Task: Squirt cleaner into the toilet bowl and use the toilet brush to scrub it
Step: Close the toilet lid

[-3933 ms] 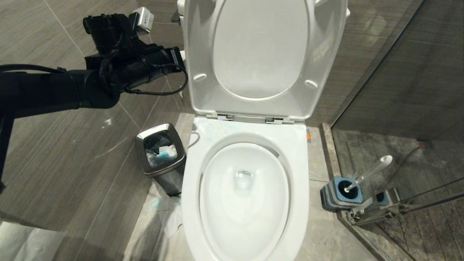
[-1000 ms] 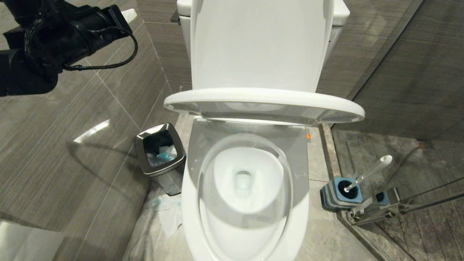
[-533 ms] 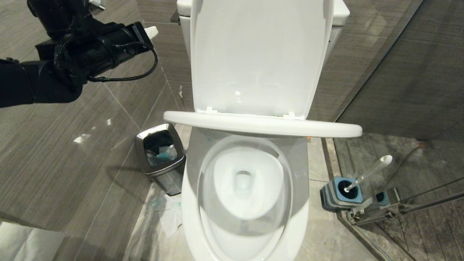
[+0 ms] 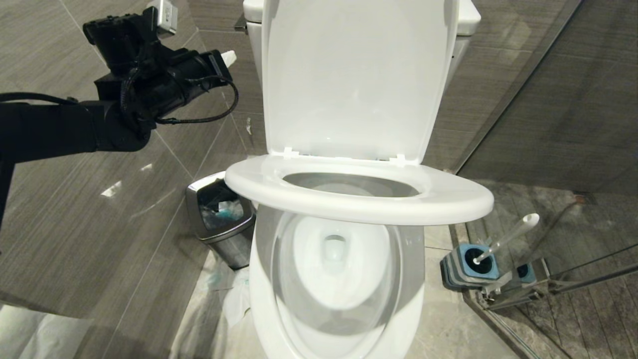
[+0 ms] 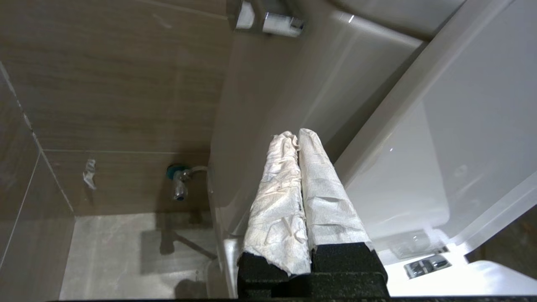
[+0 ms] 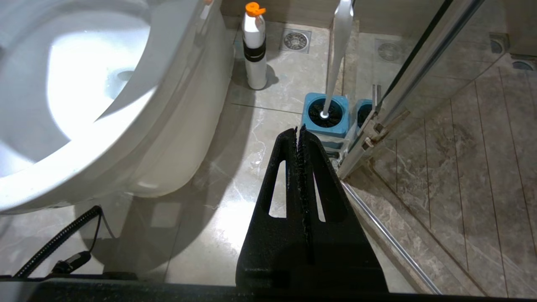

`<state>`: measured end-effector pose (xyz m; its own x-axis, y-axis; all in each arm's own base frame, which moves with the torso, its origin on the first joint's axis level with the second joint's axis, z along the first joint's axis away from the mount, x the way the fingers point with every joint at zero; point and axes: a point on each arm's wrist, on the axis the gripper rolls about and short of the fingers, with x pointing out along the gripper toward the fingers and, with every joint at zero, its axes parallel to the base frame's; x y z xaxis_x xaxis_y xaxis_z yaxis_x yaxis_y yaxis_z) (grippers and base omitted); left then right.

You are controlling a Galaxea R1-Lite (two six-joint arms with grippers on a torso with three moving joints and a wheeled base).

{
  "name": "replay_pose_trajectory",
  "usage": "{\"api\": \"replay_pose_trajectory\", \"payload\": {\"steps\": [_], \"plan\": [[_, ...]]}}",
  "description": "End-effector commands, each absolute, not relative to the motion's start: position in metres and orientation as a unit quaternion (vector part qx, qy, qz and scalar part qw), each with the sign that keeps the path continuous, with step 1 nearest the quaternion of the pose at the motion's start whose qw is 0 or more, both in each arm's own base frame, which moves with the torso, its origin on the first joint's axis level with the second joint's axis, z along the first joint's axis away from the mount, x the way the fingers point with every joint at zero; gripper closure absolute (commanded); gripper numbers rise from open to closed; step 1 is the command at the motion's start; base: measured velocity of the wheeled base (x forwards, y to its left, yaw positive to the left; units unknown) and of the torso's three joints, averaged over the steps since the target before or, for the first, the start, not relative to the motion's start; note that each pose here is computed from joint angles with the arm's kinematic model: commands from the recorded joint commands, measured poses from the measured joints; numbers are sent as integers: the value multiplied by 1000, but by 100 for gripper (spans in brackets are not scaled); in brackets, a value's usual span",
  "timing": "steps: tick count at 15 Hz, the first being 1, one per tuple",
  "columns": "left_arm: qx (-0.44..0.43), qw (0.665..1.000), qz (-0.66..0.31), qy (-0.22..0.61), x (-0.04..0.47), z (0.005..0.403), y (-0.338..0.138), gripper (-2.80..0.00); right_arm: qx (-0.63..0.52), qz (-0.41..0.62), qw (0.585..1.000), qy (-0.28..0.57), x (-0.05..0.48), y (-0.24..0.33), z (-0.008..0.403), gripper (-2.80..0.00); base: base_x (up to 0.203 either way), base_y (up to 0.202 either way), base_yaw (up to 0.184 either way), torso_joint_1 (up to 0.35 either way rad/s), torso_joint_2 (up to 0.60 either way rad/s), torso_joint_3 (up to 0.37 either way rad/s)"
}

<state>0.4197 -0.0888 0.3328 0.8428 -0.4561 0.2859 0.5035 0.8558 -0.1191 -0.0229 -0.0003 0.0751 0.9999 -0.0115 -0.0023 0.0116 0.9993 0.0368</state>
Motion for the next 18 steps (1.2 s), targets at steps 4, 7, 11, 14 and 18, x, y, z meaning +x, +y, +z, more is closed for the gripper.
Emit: {"api": "replay_pose_trajectory", "payload": {"steps": [4,7,11,14,18], "plan": [[-89,955,-260,-115,441,313,-101,0,18,-5,1000,1,-23,0,75,0,0,0,0,0,0,0],[-89,955,-261,-110,445,307,-102,0,18,-5,1000,2,-23,0,75,0,0,0,0,0,0,0],[-89,955,-264,-107,446,305,-105,0,18,-5,1000,2,-23,0,75,0,0,0,0,0,0,0],[-89,953,-271,-105,445,303,-111,0,18,-5,1000,2,-23,0,75,0,0,0,0,0,0,0],[-86,950,-283,-103,443,302,-123,0,18,-5,1000,1,-23,0,75,0,0,0,0,0,0,0]]}}
